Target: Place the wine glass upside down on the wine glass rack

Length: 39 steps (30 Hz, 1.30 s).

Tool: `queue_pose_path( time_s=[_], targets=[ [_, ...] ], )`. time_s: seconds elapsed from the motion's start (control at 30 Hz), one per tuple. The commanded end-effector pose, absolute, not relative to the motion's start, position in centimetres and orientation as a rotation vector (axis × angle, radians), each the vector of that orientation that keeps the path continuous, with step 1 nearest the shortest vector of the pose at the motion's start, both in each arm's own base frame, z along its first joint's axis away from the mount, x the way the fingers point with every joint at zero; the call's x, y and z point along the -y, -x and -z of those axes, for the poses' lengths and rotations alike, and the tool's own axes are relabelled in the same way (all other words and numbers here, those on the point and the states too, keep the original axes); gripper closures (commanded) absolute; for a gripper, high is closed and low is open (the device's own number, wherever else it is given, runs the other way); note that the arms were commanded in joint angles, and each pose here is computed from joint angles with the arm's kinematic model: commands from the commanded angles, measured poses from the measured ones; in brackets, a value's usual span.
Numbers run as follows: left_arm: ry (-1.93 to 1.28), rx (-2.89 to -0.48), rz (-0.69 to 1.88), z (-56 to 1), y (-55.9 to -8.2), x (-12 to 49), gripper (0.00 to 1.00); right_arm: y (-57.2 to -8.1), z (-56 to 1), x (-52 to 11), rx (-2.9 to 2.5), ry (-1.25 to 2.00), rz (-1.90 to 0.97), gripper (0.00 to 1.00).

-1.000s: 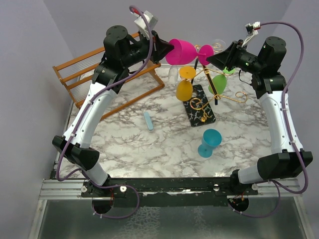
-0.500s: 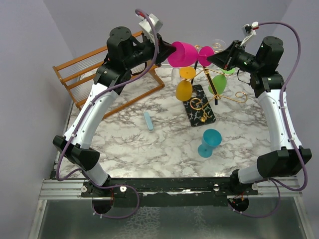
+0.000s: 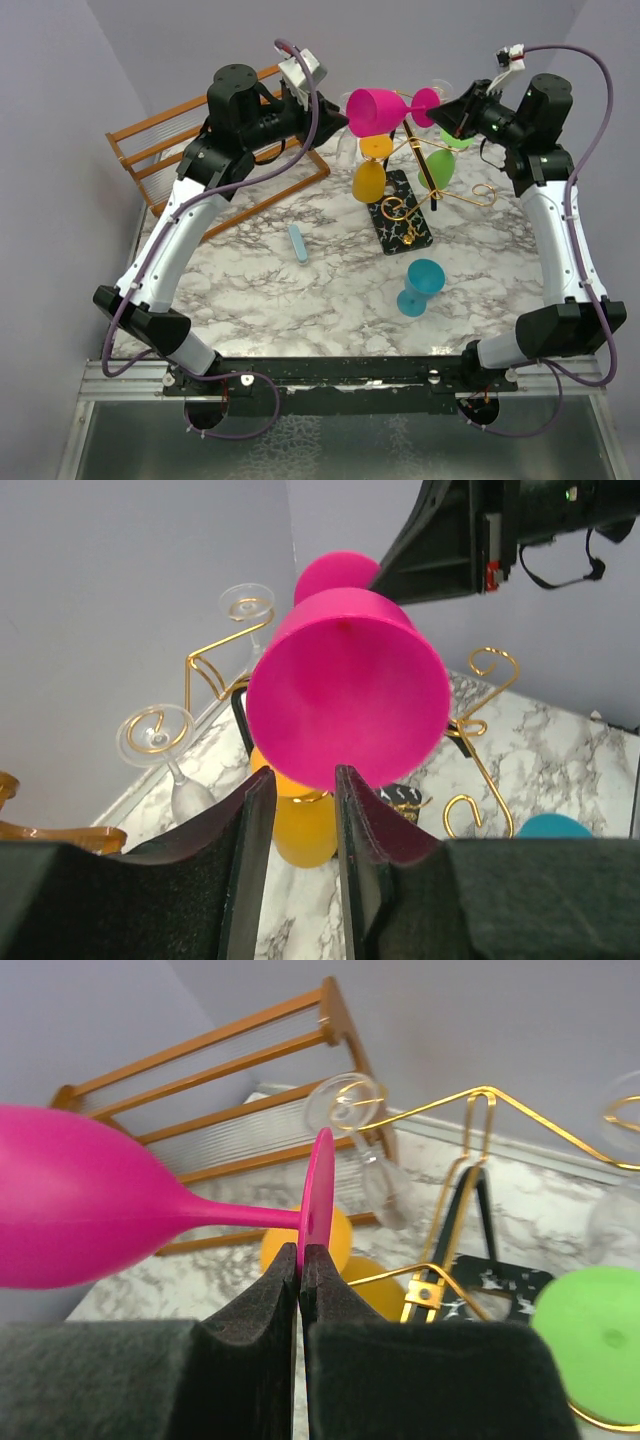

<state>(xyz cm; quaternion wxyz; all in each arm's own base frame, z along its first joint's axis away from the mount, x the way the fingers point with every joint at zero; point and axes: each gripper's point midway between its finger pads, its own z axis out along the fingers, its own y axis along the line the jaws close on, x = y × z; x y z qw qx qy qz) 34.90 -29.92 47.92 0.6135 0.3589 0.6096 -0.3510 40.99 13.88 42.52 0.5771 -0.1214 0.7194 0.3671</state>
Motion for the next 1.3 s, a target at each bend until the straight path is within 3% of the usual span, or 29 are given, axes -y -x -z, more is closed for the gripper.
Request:
queue_pose_path(
  time_s=[0.0, 0.37, 0.53, 0.9, 1.27],
  targets=[
    [-0.926, -1.349, 0.734, -48.8, -31.9, 28.3, 0.62, -41.2, -45.0, -9.8, -1.606, 0.264, -0.607, 0.99],
    [-0.934, -1.461, 0.475, -46.1, -32.2, 23.4, 0.28, -38.7, -50.0, 0.7, -1.507, 0.211, 0.025, 0.99],
    [-0.841, -1.546, 0.329, -45.3, -33.9, 20.0, 0.02, -36.6, -51.1, 6.0, -1.509, 0.162, 0.342, 0.99],
    [-0.724, -1.596, 0.272, -45.6, -34.7, 15.7, 0.01, -33.6, -50.5, 13.2, -1.542, 0.13, 0.878, 0.99],
    [-0.687, -1.61, 0.302, -45.0, -35.0, 14.7, 0.01, -33.8, -43.5, 17.1, -1.656, 0.344, 1.323, 0.99]
  ],
)
